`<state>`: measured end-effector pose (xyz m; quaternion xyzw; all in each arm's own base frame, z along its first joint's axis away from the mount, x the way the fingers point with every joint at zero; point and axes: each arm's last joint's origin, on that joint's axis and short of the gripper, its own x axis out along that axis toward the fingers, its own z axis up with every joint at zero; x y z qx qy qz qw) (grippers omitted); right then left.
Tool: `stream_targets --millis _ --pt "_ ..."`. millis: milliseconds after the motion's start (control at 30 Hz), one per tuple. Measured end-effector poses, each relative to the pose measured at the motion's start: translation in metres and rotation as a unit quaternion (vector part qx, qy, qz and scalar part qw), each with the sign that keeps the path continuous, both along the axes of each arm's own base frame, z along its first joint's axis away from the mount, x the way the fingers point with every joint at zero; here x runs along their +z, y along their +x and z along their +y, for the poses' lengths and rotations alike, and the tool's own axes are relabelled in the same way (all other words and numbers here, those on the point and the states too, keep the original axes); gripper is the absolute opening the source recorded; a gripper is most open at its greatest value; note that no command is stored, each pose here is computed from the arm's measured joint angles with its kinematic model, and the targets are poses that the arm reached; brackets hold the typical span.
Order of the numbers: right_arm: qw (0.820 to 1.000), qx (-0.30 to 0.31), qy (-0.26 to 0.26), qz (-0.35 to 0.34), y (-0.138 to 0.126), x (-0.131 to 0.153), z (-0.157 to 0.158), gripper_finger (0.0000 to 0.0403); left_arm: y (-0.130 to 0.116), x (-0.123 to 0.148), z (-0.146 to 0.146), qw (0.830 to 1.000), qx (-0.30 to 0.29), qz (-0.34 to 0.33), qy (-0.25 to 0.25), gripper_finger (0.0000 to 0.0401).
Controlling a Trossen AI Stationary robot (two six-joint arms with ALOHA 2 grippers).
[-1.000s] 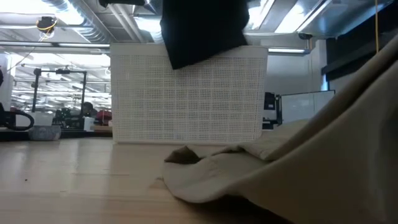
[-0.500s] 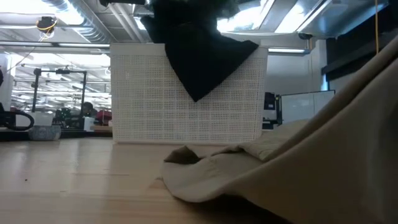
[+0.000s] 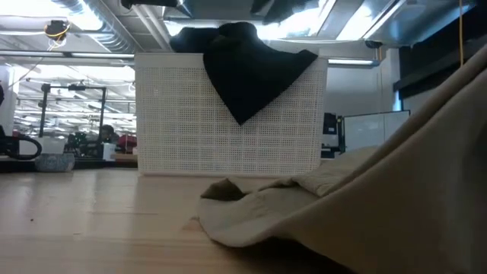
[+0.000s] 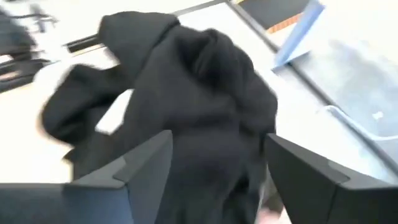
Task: Sort clothes
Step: Put the black shirt into the white laundry bin
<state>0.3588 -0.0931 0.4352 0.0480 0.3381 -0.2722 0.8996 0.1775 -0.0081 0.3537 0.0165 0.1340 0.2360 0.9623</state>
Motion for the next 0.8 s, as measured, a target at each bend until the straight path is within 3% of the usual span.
stream_targets --millis 100,200,300,433,567,800 --pt "0.999 0.022 0.042 0.001 -0.017 0.019 0.027 0.0282 0.000 -0.001 0.000 1.000 0.002 0.002 -0.005 0.0194" --pt "0.996 0.054 0.064 0.039 -0.018 0.013 0.061 0.0286 0.000 -0.002 0.000 1.000 0.003 0.004 -0.007 0.0194" --pt "0.989 0.096 0.066 0.089 -0.004 -0.014 0.094 0.0286 -0.001 -0.002 0.000 1.000 0.003 0.006 -0.009 0.0194" --pt "0.982 0.114 -0.005 0.151 0.020 -0.064 0.118 0.0286 0.000 -0.002 0.000 1.000 0.005 0.003 -0.014 0.0194" --pt "0.984 0.059 -0.083 0.148 0.041 -0.092 0.095 0.0287 0.004 0.000 -0.001 1.000 0.003 -0.010 -0.011 0.0194" --pt "0.995 -0.056 -0.064 0.059 0.051 -0.102 0.007 0.0287 0.011 -0.002 -0.001 1.000 -0.004 0.003 0.014 0.0194"
